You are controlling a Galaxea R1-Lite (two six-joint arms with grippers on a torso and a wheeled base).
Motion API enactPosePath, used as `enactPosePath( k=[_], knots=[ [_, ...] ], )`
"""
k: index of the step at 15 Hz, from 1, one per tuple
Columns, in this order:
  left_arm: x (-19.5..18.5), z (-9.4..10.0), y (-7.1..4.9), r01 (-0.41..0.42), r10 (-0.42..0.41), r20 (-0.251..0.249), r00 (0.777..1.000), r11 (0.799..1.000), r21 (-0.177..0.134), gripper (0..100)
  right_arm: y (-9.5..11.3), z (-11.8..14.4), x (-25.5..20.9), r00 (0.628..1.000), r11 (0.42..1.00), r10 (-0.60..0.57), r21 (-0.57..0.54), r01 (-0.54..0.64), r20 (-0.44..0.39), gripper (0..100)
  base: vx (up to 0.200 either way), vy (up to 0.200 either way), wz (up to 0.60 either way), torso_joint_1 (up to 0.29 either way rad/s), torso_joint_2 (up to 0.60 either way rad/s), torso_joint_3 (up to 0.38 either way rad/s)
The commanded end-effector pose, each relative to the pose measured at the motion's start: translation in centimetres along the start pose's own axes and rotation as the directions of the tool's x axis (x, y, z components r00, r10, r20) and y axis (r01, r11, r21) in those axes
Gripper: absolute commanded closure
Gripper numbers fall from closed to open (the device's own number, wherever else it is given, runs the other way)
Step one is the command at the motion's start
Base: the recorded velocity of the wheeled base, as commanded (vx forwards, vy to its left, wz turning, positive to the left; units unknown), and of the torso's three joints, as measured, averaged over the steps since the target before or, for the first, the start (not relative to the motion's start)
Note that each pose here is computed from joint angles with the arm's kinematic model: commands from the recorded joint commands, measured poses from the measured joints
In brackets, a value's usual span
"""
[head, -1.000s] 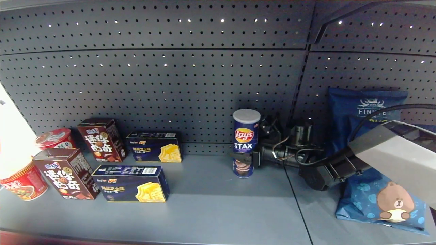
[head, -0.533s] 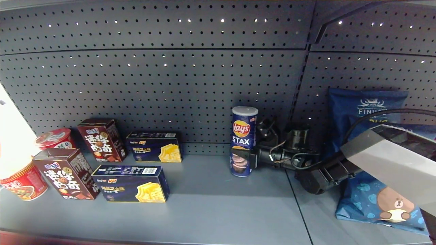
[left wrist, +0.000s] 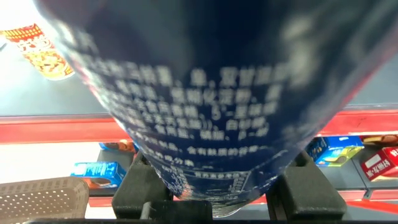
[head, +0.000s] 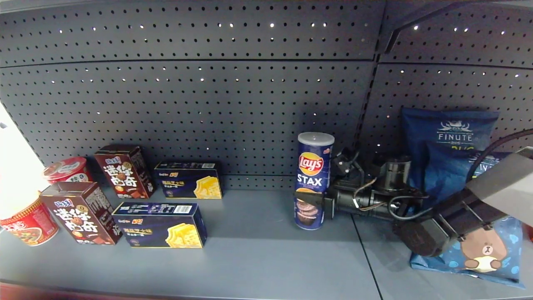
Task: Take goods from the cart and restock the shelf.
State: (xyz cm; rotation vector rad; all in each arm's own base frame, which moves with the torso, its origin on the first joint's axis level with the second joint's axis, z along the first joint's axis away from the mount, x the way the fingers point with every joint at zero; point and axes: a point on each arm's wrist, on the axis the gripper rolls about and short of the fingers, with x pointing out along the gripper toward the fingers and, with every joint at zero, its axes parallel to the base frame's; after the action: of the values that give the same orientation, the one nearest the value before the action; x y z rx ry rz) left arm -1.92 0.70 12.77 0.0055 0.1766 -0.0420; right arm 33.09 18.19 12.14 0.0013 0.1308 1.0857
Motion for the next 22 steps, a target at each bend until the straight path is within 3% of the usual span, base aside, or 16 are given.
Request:
enactPosePath(
  k=[1, 5, 9, 12, 22],
  knots=[
    [-0.5, -0.3, 0.1, 0.001, -0.001, 0.032, 0.999, 1.0, -0.005, 100, 2.4, 2.4, -3.5, 0.999, 0.999, 0.007, -0.05, -0.005, 0.037, 100, 0.0, 0.0, 0.0, 0.0, 0.0, 0.0],
    [-0.7, 0.1, 0.1, -0.006, 0.006, 0.052, 0.999, 1.0, -0.007, 100, 4.9, 3.0, -5.7, 0.996, 0.992, 0.034, -0.121, -0.023, 0.087, 100, 0.0, 0.0, 0.0, 0.0, 0.0, 0.0],
    [-1.0, 0.6, 0.1, -0.005, 0.006, 0.072, 0.997, 1.0, -0.008, 100, 6.3, 0.4, -7.4, 0.994, 0.991, 0.08, -0.11, -0.072, 0.069, 100, 0.0, 0.0, 0.0, 0.0, 0.0, 0.0],
    [-1.0, 0.8, 0.1, -0.005, 0.006, 0.075, 0.997, 1.0, -0.007, 100, 6.6, -1.3, -7.8, 0.992, 0.989, 0.116, -0.097, -0.111, 0.051, 100, 0.0, 0.0, 0.0, 0.0, 0.0, 0.0],
    [-1.1, 0.7, 0.2, -0.022, 0.023, 0.078, 0.997, 1.0, -0.008, 100, 6.9, -3.4, -6.8, 0.984, 0.981, 0.179, -0.071, -0.178, 0.007, 100, 0.0, 0.0, 0.0, 0.0, 0.0, 0.0]
  ],
)
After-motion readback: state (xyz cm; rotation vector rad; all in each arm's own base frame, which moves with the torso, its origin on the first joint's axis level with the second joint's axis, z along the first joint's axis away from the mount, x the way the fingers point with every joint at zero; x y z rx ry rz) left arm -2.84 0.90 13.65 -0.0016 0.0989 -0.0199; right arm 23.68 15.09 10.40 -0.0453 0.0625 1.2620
